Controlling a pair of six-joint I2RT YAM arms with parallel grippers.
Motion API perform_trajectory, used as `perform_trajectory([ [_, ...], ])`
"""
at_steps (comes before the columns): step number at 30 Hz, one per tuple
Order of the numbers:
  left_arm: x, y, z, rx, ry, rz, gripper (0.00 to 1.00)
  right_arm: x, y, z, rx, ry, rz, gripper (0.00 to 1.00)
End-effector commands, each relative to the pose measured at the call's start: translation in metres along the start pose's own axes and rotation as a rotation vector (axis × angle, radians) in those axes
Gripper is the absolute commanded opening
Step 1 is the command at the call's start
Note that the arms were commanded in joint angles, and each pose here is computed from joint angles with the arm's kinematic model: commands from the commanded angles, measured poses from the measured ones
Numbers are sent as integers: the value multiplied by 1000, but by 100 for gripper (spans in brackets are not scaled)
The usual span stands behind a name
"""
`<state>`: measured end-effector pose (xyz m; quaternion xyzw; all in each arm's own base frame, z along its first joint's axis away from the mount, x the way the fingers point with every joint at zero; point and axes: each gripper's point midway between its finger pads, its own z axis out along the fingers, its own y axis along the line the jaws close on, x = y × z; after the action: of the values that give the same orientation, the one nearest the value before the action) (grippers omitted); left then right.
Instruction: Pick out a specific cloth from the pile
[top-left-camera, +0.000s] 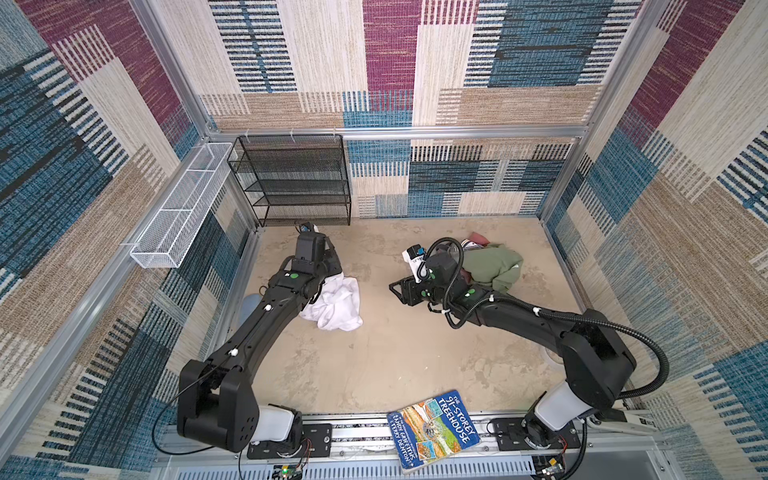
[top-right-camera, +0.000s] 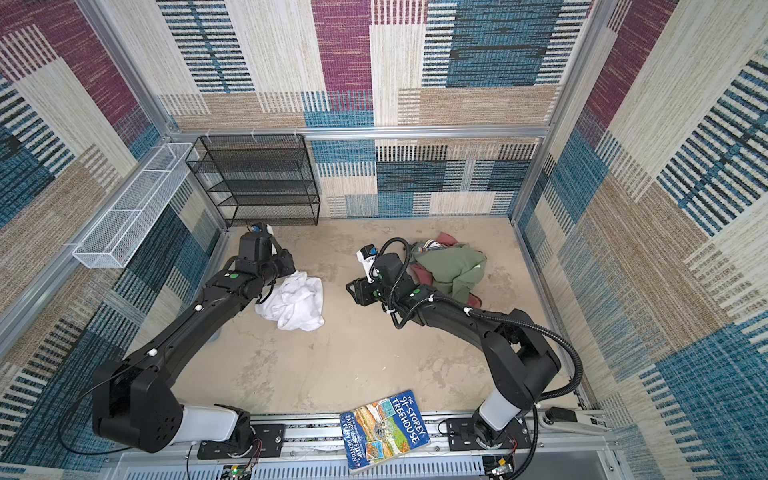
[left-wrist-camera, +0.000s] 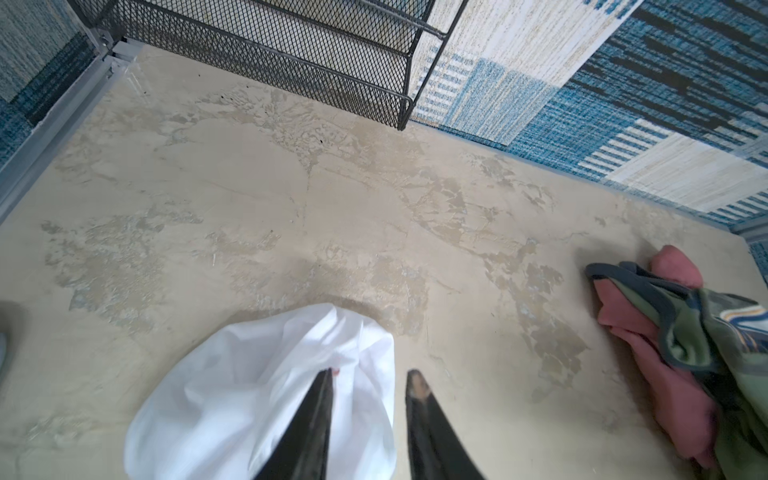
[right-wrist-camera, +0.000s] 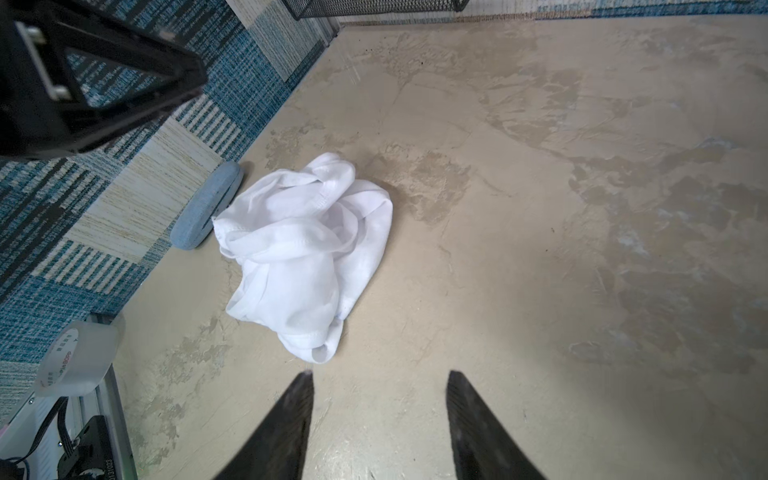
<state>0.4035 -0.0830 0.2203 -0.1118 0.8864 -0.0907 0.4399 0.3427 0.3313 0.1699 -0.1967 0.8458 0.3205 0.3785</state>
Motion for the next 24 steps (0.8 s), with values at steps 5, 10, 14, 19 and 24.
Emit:
perform_trajectory([
  [5,72,-13,-28,82,177,98,33,-3,0,-3,-133,-15,49,57],
  [10,117,-20,-33,111,230,147,30,-13,-16,-8,-77,-39,55,56],
  [14,142,-26,-27,108,259,203,30,-22,-22,-21,-37,-81,48,57],
  [19,163,-33,-17,117,321,219,29,-19,-27,-28,-11,-96,80,57],
  [24,175,-32,-7,104,350,227,31,-12,-29,-33,-8,-104,101,57],
])
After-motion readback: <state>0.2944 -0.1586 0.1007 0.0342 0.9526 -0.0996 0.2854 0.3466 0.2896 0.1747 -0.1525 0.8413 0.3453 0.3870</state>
